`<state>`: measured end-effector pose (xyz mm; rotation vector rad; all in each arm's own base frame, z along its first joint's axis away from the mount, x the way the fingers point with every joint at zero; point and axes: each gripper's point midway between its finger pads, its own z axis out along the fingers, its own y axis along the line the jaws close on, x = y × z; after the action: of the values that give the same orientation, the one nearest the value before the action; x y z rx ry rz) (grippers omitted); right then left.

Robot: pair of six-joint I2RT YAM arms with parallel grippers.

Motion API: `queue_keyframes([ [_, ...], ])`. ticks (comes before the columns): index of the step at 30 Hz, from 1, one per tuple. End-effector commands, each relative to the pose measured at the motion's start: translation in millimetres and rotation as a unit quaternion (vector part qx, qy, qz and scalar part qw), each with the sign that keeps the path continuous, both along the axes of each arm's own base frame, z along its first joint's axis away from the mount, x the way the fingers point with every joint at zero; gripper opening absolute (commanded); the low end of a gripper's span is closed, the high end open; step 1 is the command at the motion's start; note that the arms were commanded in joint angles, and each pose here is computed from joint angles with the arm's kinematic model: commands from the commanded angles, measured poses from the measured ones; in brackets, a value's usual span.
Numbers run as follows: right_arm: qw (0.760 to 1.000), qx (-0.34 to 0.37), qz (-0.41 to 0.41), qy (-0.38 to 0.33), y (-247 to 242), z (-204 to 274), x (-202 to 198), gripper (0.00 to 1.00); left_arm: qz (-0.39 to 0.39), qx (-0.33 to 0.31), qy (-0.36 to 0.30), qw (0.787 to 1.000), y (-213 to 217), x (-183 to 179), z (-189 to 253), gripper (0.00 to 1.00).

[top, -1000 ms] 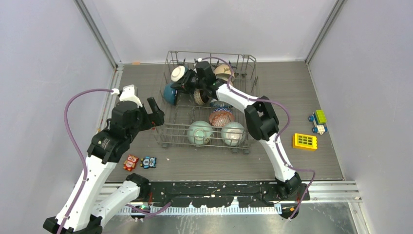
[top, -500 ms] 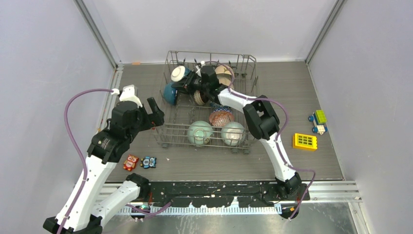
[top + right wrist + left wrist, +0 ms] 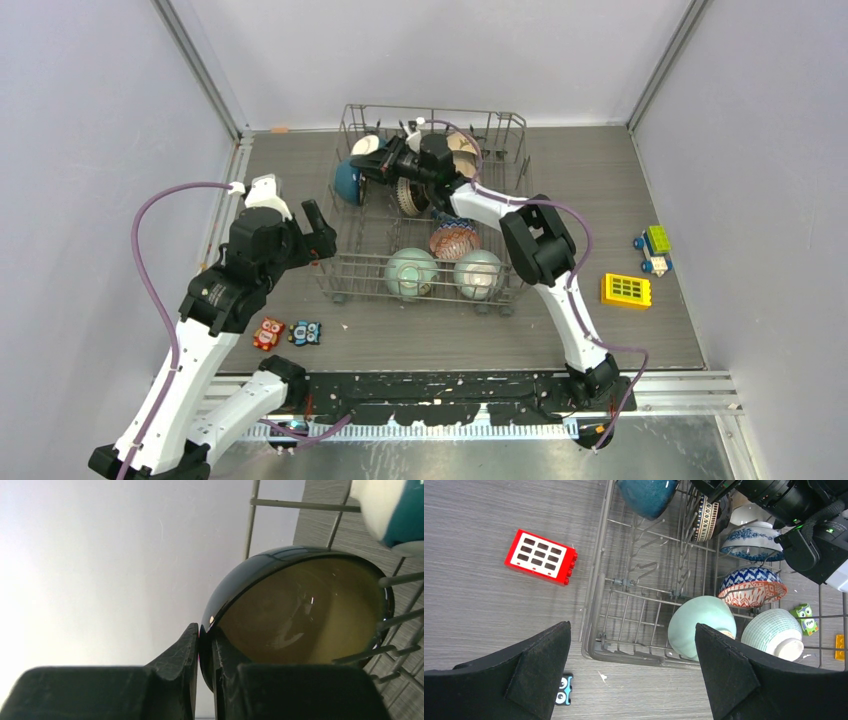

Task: Unload the bowls from the dish rack
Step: Pick up the bowl from the dish rack.

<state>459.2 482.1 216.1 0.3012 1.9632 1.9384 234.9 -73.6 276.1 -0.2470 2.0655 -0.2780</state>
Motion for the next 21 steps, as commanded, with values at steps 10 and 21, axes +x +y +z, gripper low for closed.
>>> queue_keyframes([
  [10,0.979,0.134,0.027,-0.150,-31.6,167.6,-41.5,0.01,0.016,-0.007,-0.034,0.999,8.5,-2.7,26.2,0.95],
  [21,0.972,0.147,0.043,-0.178,-46.4,203.3,-64.9,0.01,0.016,-0.032,-0.050,0.998,5.6,-5.1,40.6,0.95],
])
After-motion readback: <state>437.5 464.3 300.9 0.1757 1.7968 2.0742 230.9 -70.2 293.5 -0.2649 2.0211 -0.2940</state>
